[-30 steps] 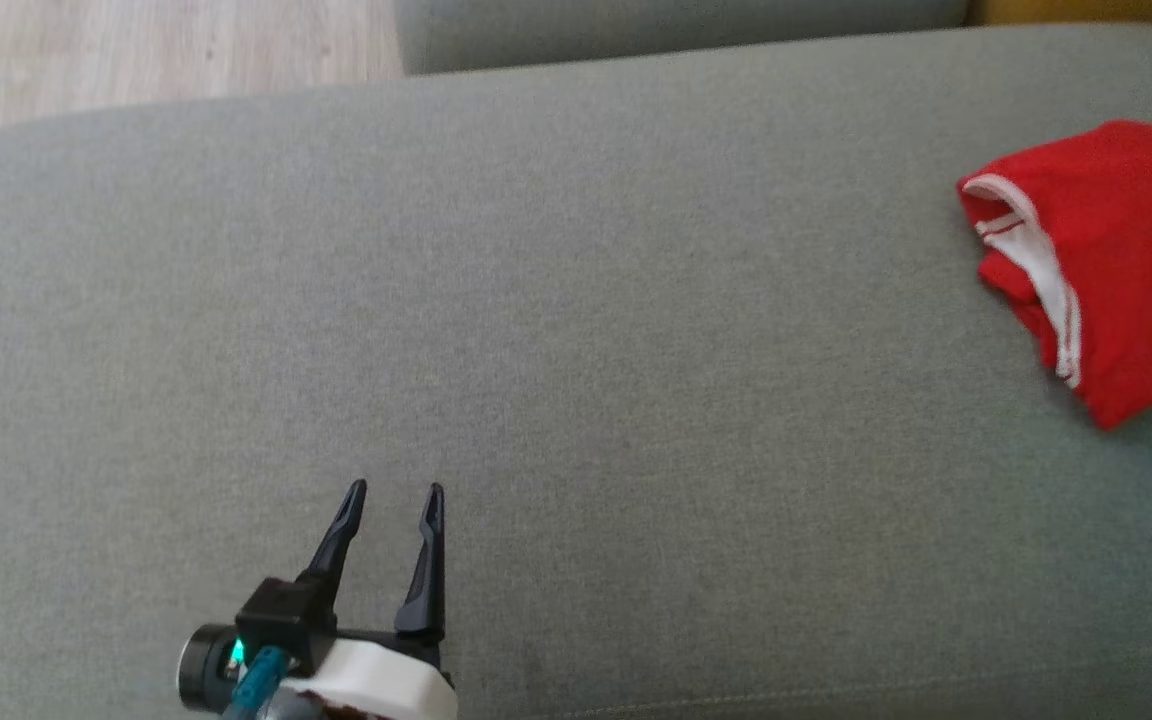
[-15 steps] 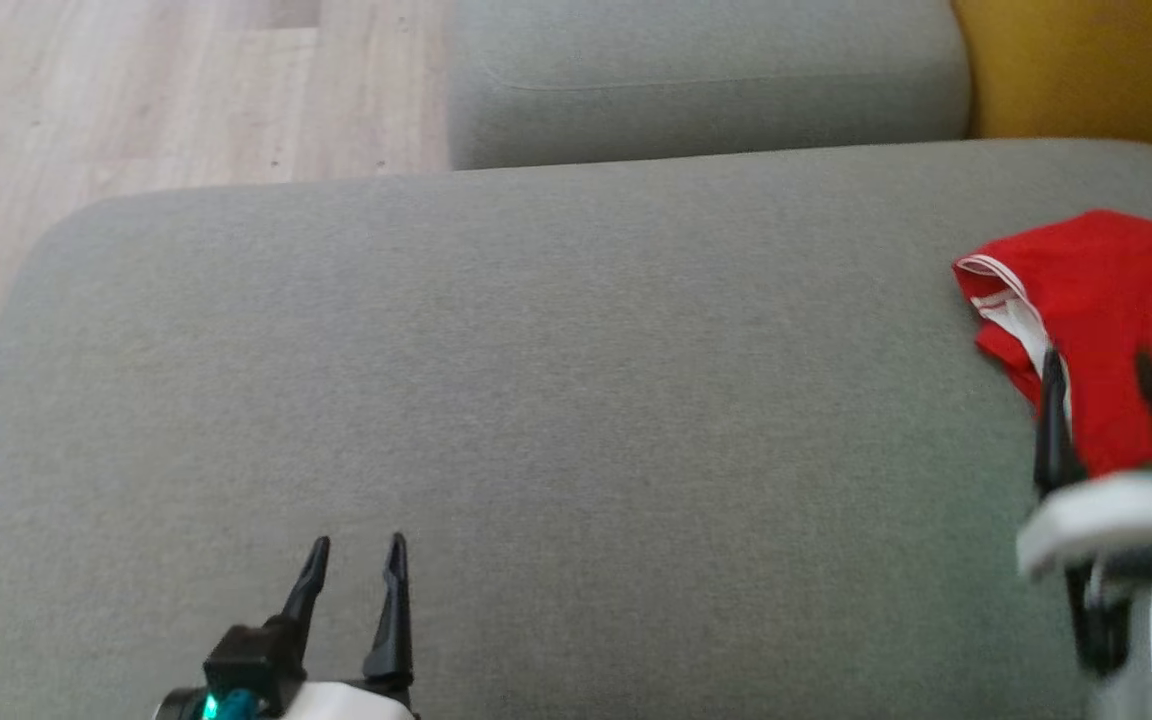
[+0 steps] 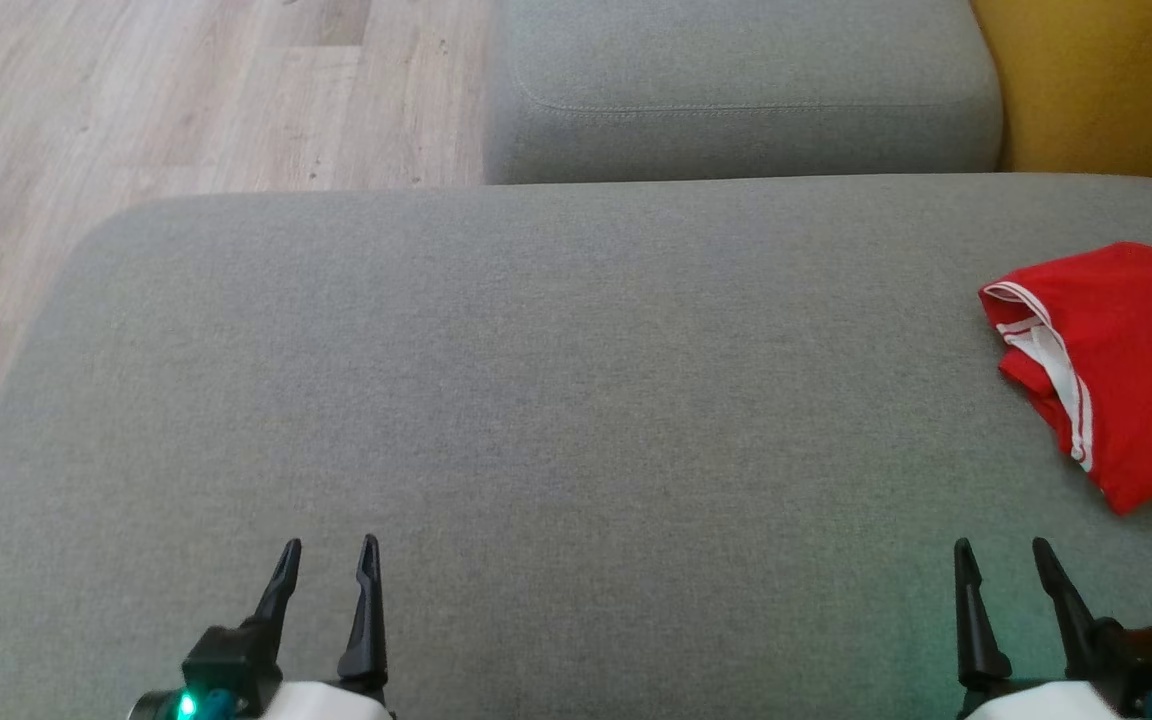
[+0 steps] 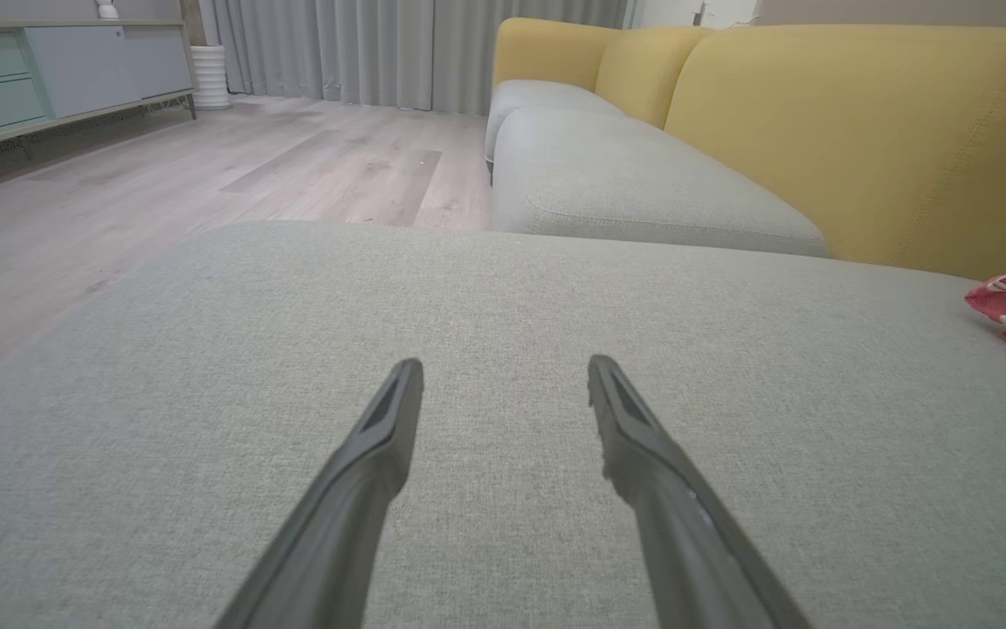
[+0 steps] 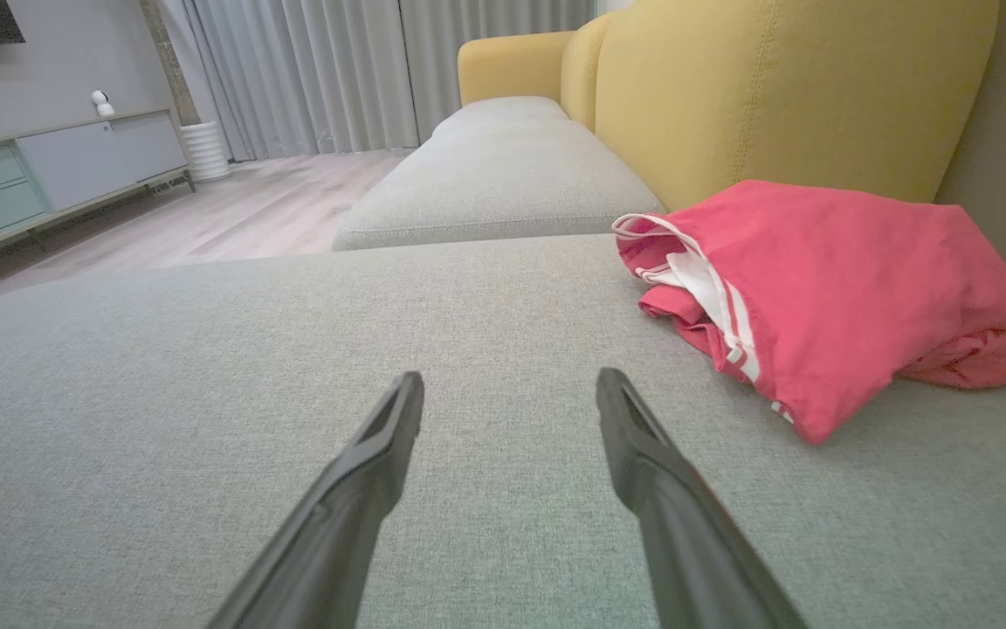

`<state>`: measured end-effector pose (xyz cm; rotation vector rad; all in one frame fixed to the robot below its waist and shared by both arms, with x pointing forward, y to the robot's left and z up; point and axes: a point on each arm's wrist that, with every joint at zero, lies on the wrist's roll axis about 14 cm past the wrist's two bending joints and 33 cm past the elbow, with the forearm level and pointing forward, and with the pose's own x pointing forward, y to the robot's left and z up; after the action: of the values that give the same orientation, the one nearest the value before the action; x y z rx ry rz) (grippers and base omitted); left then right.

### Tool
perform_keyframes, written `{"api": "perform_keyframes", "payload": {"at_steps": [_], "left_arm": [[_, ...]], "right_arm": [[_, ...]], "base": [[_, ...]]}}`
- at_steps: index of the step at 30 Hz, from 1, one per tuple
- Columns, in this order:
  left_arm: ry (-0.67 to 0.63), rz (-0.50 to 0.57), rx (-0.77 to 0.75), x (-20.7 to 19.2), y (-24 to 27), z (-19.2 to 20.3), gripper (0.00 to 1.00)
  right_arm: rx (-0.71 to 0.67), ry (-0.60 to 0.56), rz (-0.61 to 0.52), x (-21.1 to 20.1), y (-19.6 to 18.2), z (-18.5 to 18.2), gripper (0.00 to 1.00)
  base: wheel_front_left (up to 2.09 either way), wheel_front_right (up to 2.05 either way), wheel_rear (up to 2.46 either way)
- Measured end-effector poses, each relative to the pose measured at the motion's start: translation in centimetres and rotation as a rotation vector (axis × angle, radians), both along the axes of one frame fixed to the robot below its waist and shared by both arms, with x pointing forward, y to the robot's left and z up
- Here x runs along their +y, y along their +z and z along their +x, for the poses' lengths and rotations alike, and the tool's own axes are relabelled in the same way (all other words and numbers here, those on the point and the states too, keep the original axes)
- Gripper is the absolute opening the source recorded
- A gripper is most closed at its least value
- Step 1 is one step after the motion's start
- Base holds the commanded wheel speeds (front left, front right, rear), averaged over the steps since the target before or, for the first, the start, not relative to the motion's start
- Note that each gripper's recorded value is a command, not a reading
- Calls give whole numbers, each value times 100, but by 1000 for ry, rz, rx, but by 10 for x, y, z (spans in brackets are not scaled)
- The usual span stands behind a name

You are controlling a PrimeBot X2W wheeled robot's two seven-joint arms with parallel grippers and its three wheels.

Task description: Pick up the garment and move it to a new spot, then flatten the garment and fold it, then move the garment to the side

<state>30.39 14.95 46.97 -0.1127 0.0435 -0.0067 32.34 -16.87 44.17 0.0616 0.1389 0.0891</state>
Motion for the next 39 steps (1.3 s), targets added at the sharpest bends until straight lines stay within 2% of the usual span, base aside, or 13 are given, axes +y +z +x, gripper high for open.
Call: {"api": "perform_keyframes", "payload": {"at_steps": [19, 20, 26, 39], "left_arm": [[-9, 2, 25, -1, -8, -1, 100], [-11, 0, 29, -1, -9, -2, 0], [-3, -3, 179, 0, -53, -26, 0], [33, -158, 213, 3, -56, -22, 0]], "right_arm": [[-34, -7, 7, -1, 8, 5, 100], [-32, -8, 7, -1, 7, 5, 0], [119, -23, 15, -5, -35, -20, 0], [140, -93, 158, -12, -36, -18, 0]], "base": [[0, 0, 0], [0, 0, 0], [0, 0, 0], [0, 0, 0]]}}
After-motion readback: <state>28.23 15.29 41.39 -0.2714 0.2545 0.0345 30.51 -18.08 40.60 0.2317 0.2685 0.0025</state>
